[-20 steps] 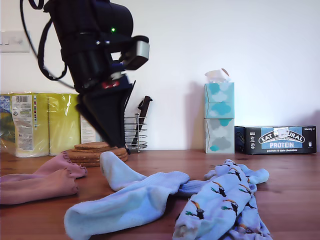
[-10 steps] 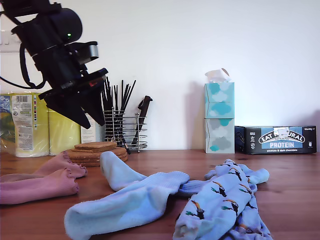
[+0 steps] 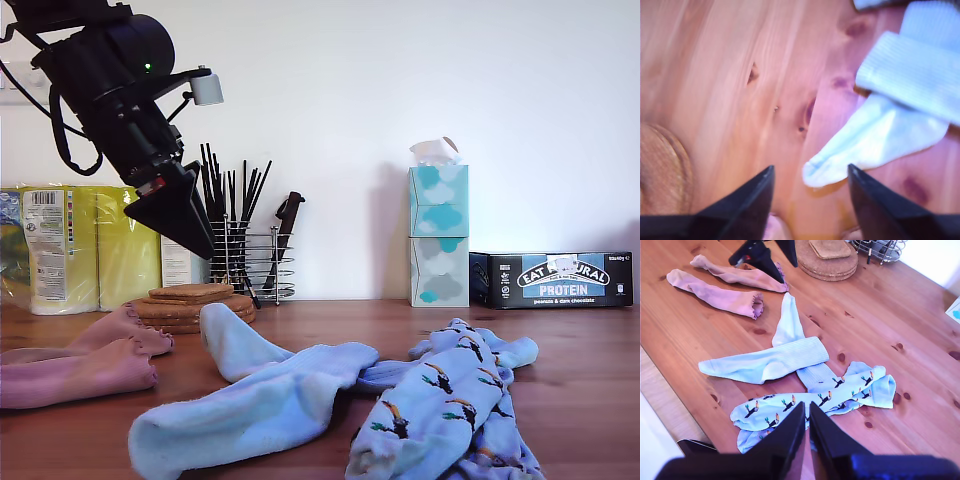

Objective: Pair up the socks based on colour and pattern, by placing each sock on top of its pair

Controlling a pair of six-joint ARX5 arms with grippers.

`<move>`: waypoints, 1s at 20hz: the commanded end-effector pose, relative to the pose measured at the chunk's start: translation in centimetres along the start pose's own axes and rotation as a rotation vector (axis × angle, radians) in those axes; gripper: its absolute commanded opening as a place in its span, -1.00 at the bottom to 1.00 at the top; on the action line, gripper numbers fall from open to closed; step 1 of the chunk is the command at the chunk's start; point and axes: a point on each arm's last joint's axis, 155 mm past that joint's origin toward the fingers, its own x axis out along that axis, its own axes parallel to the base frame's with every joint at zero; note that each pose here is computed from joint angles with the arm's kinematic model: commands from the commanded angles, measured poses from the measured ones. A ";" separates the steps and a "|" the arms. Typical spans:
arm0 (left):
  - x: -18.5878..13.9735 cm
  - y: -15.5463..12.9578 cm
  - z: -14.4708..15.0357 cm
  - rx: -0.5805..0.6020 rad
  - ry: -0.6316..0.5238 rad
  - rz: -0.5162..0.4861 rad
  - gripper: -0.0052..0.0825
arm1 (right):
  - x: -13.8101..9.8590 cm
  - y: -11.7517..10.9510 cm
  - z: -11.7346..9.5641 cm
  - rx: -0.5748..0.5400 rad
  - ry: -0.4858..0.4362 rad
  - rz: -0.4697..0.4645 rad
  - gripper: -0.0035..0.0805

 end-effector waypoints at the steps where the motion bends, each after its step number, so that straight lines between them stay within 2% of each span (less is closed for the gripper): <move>1: 1.4 -0.8 -0.9 0.099 0.013 -0.039 0.38 | 0.1 0.1 0.1 -0.001 -0.007 0.004 -0.95; 4: 2.5 -1.0 -1.8 0.217 0.037 -0.054 0.38 | 0.1 0.1 0.1 -0.001 -0.007 0.004 -0.95; 9: 5.2 -2.5 -4.4 0.247 0.117 -0.126 0.38 | 0.1 0.1 0.1 -0.001 -0.007 0.001 -0.95; 11: 6.0 -3.1 -4.5 0.263 0.120 -0.148 0.38 | 0.1 0.1 0.1 -0.001 -0.007 0.001 -0.95; 14: 6.7 -3.0 -3.6 0.286 0.097 -0.132 0.36 | 0.1 0.1 0.1 -0.001 -0.007 0.001 -0.95; 15: 6.8 -2.9 -3.2 0.294 0.088 -0.125 0.29 | 0.1 0.1 0.1 -0.001 -0.007 0.001 -0.95; 17: 6.9 -3.4 -2.8 0.299 0.075 -0.139 -0.04 | 0.1 0.1 0.1 -0.001 -0.006 0.001 -0.95; 19: 7.0 -3.7 -2.8 0.305 0.088 -0.146 -0.69 | 0.1 0.1 0.1 -0.001 -0.006 0.001 -0.95; 20: 6.9 -3.5 -3.2 0.306 0.112 -0.136 -0.88 | 0.1 0.1 0.1 -0.001 -0.007 0.001 -0.95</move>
